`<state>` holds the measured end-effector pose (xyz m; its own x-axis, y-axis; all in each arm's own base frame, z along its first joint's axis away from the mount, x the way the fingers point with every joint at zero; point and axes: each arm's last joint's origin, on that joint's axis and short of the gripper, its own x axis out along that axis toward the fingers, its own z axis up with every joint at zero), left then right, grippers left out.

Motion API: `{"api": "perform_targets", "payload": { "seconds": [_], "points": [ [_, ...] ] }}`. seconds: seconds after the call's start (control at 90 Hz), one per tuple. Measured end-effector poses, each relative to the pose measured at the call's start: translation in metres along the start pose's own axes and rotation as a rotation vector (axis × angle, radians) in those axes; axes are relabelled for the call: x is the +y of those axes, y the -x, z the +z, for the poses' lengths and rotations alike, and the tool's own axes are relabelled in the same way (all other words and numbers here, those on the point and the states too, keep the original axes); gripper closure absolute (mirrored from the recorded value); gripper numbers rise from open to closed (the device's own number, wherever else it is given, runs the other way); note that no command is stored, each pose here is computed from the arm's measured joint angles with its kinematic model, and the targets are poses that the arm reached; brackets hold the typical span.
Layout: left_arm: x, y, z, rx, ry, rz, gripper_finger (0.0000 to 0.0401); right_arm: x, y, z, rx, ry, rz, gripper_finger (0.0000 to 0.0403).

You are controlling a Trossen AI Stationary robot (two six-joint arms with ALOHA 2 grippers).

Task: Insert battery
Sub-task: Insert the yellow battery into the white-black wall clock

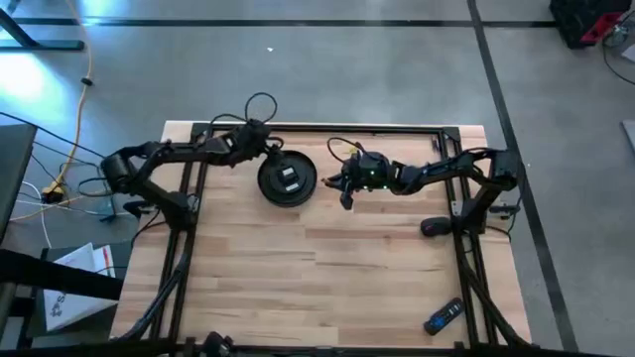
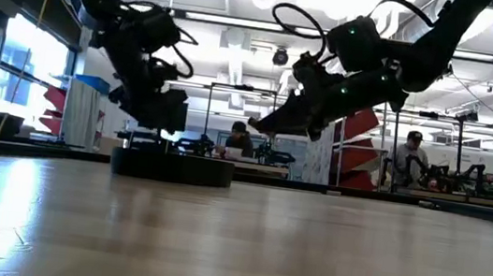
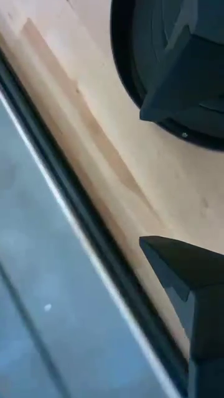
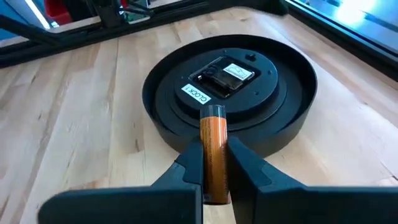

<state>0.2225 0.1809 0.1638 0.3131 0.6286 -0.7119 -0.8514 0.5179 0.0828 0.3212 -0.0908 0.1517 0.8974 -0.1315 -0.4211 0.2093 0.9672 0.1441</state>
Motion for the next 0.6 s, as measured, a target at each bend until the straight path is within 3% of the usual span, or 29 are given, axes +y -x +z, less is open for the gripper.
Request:
{"api": "perform_targets", "payload": {
  "seconds": [0.322, 0.478, 0.6],
  "points": [
    [-0.017, -0.036, 0.012, 0.06, 0.01, -0.003, 0.0226, 0.0, 0.0, 0.0, 0.002, -0.008, -0.001, 0.0391],
    [-0.023, -0.04, 0.013, 0.093, -0.002, -0.08, 0.0265, 0.0, 0.0, -0.001, 0.008, -0.009, -0.002, 0.0391],
    [-0.029, -0.039, 0.01, 0.148, -0.008, -0.211, 0.0293, 0.0, 0.0, -0.001, 0.01, -0.007, -0.003, 0.0391]
  ]
}}
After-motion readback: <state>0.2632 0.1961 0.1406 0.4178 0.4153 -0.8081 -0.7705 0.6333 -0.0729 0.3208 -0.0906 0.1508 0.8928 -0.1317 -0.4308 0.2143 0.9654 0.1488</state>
